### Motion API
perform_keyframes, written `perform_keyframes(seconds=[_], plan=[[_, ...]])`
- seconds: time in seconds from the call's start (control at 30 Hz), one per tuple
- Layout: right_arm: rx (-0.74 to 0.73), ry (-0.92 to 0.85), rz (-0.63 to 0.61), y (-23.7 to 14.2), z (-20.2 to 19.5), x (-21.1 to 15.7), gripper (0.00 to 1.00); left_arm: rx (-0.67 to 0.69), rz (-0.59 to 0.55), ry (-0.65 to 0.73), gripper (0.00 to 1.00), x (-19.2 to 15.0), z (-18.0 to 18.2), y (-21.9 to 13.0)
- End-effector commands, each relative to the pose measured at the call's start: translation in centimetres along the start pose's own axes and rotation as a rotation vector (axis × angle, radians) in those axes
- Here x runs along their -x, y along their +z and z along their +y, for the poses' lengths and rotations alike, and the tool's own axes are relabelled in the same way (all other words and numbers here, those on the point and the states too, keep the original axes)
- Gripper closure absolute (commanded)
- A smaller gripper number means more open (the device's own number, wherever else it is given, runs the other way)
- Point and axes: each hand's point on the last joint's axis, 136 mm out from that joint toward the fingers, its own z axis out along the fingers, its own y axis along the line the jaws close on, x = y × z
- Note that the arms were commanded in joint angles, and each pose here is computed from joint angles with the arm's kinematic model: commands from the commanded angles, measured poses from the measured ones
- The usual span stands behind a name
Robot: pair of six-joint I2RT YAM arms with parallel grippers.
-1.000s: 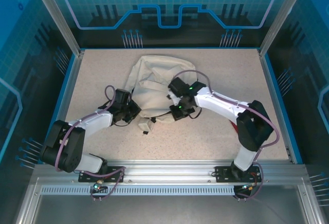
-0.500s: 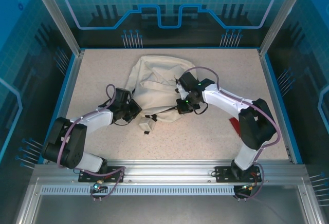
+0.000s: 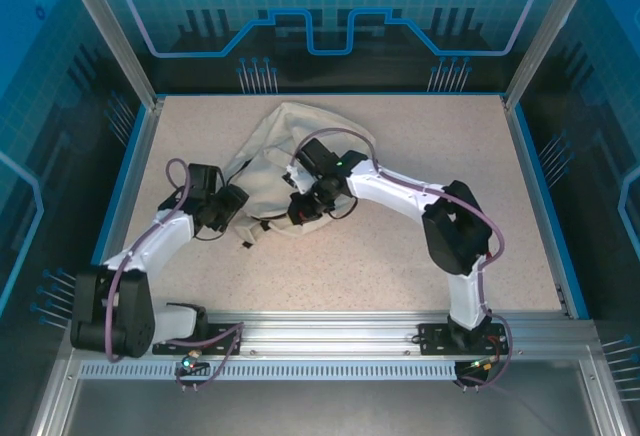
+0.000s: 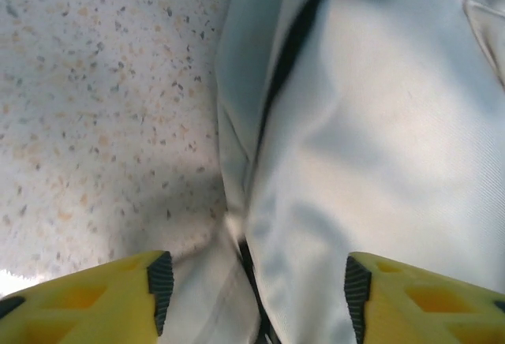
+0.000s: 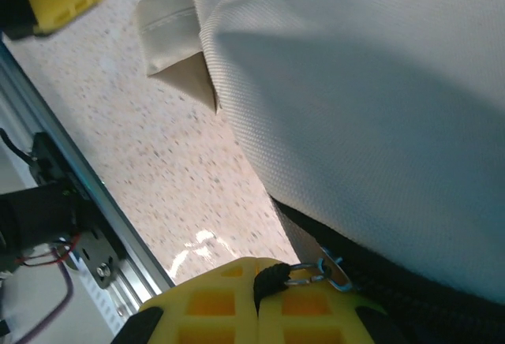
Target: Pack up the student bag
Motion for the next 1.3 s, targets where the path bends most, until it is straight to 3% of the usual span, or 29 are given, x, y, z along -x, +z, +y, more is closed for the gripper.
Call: perform_keyframes(seconds=[0.0, 0.23, 0.67, 0.83, 1.03, 1.27], plan=[[0.086, -0.032, -0.023, 0.4, 2.4, 1.7, 1.00, -0.030, 0.065, -0.039, 0.35, -1.7, 0.1, -1.4], [0.148, -0.044, -0.017, 0.4, 3.4, 1.5, 1.00, -0.262, 0.219, -0.154, 0.29, -4.9, -3.9, -1.1], [0.162, -0.033, -0.014, -0.2, 3.4, -0.1, 1.00, -0.253, 0.255, -0.269, 0.32, -7.2, -5.3, 3.2], [0.101, -0.016, 0.004, -0.2, 2.2, -1.0, 1.00, -0.203, 0.211, -0.273, 0.60, -6.8, -4.1, 4.1], [-0.164, 0.079, 0.076, -0.5, -3.6, -3.9, 1.00, -0.116, 0.154, -0.233, 0.98, -6.4, -2.0, 4.8], [-0.308, 0.215, 0.105, -1.1, -9.0, -5.3, 1.00, -0.039, 0.149, -0.214, 1.00, -6.7, 0.5, 5.9]])
